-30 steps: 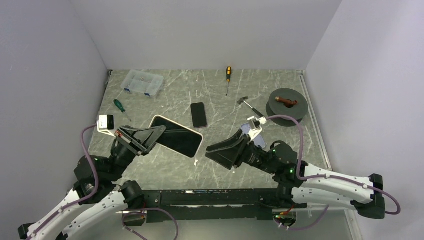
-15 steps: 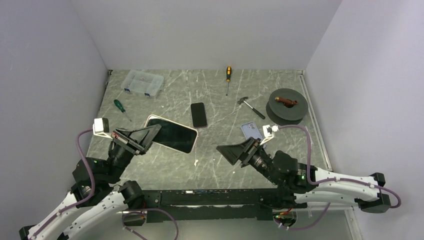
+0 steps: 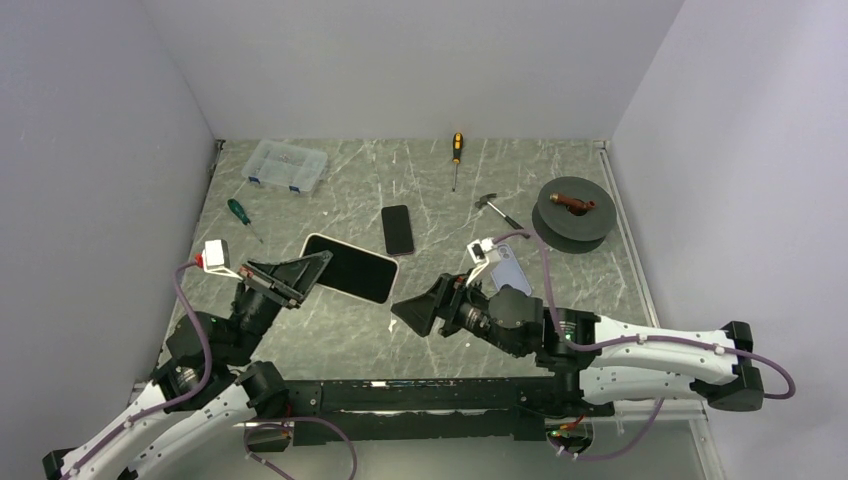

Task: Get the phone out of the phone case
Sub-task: Remove the phone case from the phone.

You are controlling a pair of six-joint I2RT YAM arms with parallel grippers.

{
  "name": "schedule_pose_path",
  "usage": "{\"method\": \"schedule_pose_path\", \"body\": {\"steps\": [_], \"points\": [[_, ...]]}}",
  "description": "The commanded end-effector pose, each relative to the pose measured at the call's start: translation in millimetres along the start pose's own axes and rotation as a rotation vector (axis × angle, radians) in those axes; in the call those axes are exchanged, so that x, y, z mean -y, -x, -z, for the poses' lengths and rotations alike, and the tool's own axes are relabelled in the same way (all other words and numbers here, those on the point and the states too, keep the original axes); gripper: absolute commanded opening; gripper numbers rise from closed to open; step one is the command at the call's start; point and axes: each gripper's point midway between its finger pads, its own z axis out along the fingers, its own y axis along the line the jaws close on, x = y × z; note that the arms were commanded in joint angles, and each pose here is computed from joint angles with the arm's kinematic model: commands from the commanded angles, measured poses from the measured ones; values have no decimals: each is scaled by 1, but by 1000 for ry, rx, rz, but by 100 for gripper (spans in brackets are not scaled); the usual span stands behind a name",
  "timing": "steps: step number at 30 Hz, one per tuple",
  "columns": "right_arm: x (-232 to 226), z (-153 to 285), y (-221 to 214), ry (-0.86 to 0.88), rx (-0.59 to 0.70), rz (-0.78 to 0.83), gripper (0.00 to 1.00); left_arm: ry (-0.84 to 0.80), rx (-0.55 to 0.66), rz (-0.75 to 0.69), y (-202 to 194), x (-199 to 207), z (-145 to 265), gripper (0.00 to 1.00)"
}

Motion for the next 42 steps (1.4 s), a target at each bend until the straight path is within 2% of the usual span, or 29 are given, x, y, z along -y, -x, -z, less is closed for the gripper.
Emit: {"method": "schedule_pose_path", "body": {"steps": [1, 6, 42], "points": [[-27, -1, 3, 127, 16, -53, 75, -116, 98, 40, 24, 27, 6, 0], [-35, 1, 5, 177, 29, -91, 67, -83, 98, 34, 26, 23, 8, 0], [-28, -5, 9, 176, 76, -197, 59, -133, 61, 63, 13, 28, 1, 0]]}}
